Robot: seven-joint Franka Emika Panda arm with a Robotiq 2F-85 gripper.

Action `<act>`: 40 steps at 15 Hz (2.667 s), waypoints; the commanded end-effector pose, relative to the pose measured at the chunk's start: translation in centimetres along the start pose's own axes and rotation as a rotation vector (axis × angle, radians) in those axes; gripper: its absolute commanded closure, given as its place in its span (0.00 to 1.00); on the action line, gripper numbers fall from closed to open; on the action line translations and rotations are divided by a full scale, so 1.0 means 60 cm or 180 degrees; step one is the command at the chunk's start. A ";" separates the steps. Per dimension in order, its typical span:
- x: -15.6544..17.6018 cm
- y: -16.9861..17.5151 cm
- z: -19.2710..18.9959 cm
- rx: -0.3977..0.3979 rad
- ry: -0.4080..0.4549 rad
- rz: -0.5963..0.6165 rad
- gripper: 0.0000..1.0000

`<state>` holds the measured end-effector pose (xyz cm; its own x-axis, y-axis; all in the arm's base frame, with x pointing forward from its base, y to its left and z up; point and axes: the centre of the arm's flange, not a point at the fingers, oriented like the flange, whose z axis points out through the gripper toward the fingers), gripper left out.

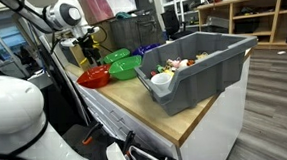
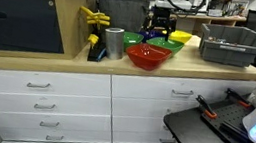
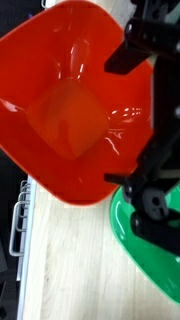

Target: Put the red bowl in the left green bowl

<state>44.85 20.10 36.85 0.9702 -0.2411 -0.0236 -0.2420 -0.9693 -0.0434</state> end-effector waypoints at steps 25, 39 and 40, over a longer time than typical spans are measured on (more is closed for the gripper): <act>-0.042 0.056 0.078 -0.0606 0.0258 -0.0466 0.00; -0.077 -0.012 0.101 -0.0500 0.0128 -0.0811 0.40; -0.079 -0.009 0.108 -0.0521 0.0090 -0.0840 0.47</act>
<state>40.62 21.89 31.66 0.9995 -0.0173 0.0259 -0.0197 -0.9951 0.0964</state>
